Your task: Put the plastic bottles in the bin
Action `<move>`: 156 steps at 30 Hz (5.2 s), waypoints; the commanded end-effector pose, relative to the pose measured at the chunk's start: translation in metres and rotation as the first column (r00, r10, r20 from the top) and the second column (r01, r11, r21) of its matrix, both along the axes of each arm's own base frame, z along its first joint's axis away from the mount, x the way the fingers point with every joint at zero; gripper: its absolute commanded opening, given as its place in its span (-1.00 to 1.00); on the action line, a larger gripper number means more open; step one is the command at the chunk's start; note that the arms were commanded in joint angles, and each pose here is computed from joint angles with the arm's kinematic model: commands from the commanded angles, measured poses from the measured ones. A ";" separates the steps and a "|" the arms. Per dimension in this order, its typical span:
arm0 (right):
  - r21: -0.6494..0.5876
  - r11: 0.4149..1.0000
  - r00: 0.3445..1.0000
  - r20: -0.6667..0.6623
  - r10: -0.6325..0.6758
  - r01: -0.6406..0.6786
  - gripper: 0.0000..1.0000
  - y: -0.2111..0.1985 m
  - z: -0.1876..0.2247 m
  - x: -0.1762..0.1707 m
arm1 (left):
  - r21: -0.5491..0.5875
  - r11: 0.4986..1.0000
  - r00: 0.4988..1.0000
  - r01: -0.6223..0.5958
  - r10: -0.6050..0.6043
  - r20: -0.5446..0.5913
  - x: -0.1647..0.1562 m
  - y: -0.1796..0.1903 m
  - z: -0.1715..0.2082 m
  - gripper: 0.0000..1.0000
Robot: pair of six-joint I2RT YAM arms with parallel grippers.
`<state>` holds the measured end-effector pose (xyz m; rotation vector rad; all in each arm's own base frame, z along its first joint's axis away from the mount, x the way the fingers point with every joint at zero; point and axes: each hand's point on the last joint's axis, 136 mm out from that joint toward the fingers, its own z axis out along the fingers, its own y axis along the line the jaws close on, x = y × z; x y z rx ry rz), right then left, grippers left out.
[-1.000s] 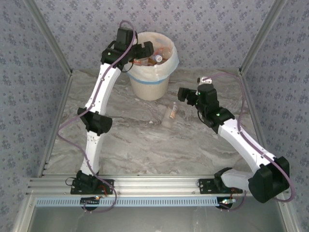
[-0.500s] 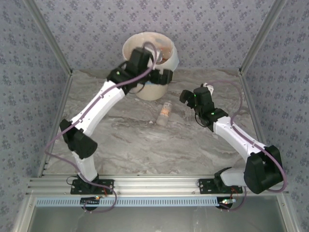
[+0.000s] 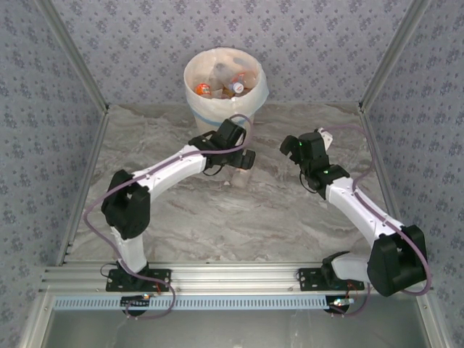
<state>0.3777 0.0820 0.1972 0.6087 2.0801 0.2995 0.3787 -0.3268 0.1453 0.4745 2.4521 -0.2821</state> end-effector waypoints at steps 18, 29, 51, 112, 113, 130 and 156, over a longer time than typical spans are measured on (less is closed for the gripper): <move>-0.016 0.998 0.998 -0.010 -0.054 0.054 1.00 -0.013 0.002 -0.009 | 0.144 0.989 0.994 0.025 -0.009 -0.107 0.016 -0.038 -0.101 0.60; 0.011 1.000 0.992 0.128 -0.005 0.004 1.00 -0.006 0.036 -0.002 | 0.017 0.996 0.993 0.087 -0.085 -0.078 0.002 -0.047 -0.048 0.08; -0.027 0.916 0.819 0.438 0.370 -0.400 1.00 0.053 0.130 -0.024 | -0.362 0.918 0.958 0.160 -0.057 0.280 -0.026 -0.005 0.183 -0.05; -0.013 0.911 0.860 0.324 0.394 -0.413 1.00 0.073 0.112 -0.017 | -0.550 0.802 0.864 -0.232 0.429 0.262 0.170 0.121 0.286 0.99; -0.012 0.918 0.869 0.317 0.380 -0.397 1.00 0.071 0.111 -0.016 | -0.552 0.810 0.873 -0.199 0.403 0.276 0.166 0.118 0.292 0.99; -0.078 0.989 0.953 0.268 0.144 -0.128 1.00 0.010 0.094 -0.012 | -0.473 0.881 0.835 0.030 0.238 0.496 0.065 0.129 0.392 0.99; -0.370 0.925 0.992 0.122 -0.041 0.084 1.00 -0.098 0.006 -0.022 | -0.296 0.408 0.260 -0.864 0.864 0.431 -0.054 0.413 0.074 0.99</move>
